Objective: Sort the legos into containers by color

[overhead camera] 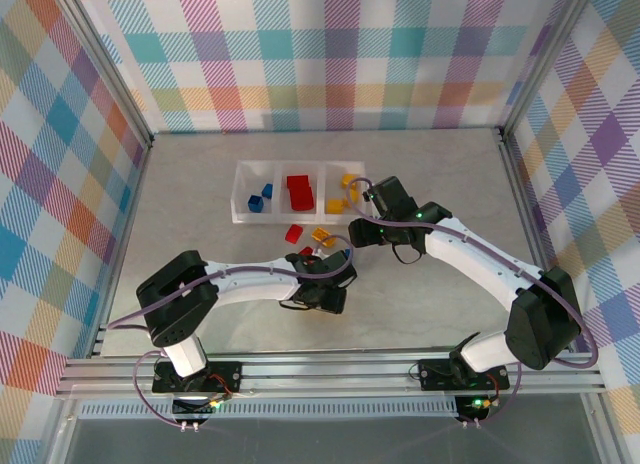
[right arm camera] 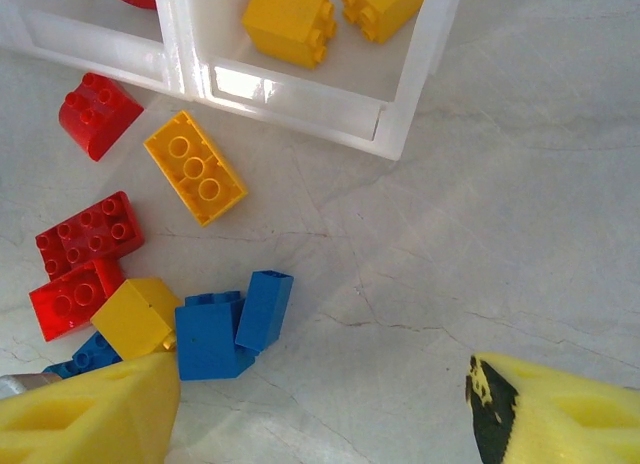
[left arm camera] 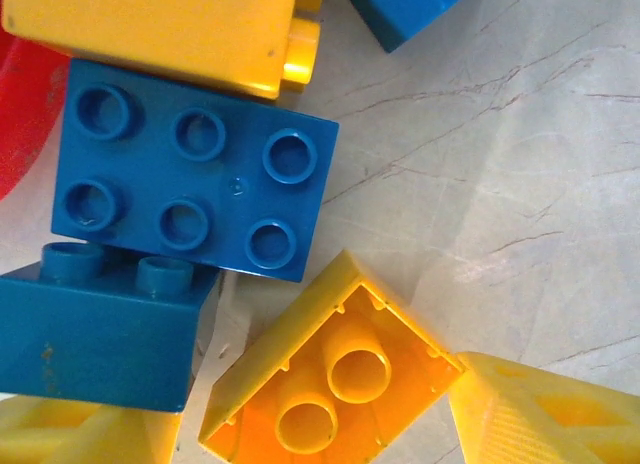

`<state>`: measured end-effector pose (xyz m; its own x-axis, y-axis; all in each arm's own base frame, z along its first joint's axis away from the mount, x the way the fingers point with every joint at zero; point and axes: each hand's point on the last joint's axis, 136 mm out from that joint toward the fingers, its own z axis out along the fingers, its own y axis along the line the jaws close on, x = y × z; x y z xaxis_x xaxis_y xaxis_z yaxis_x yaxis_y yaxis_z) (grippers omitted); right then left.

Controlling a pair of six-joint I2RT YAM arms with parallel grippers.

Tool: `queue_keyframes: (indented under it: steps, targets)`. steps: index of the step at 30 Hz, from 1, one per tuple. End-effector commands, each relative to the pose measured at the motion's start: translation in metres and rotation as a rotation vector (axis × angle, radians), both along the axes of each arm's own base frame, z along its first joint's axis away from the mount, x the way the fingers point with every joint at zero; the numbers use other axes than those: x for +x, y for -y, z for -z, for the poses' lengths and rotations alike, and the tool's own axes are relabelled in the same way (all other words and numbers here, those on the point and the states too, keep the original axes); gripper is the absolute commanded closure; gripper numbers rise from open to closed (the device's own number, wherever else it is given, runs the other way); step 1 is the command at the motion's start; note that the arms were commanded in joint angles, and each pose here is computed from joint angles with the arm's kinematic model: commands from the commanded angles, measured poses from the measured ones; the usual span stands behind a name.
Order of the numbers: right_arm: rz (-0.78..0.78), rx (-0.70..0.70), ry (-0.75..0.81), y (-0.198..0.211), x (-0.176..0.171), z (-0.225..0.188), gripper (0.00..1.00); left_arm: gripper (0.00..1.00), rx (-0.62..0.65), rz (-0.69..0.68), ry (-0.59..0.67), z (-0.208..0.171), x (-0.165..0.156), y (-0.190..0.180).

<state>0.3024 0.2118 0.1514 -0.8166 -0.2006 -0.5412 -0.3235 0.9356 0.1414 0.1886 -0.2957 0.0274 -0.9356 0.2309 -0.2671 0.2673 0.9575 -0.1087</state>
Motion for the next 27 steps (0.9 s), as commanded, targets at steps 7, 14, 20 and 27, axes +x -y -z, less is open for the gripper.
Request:
queue_keyframes:
  steps: [7,14,20,27]
  targets:
    - [0.016,-0.01,0.013,0.01,-0.004,-0.004,0.23,0.37,0.001,0.007,0.003,0.0,0.001,0.009]
    - [0.02,-0.012,0.014,0.011,-0.005,-0.003,0.23,0.49,0.006,0.009,0.003,-0.002,-0.002,0.007]
    - [0.024,-0.011,0.015,0.011,-0.004,-0.002,0.23,0.57,0.025,0.015,0.007,-0.004,-0.005,0.006]
    - [0.033,-0.007,0.022,0.014,-0.005,-0.004,0.23,0.6,0.041,0.017,0.023,-0.016,-0.007,0.002]
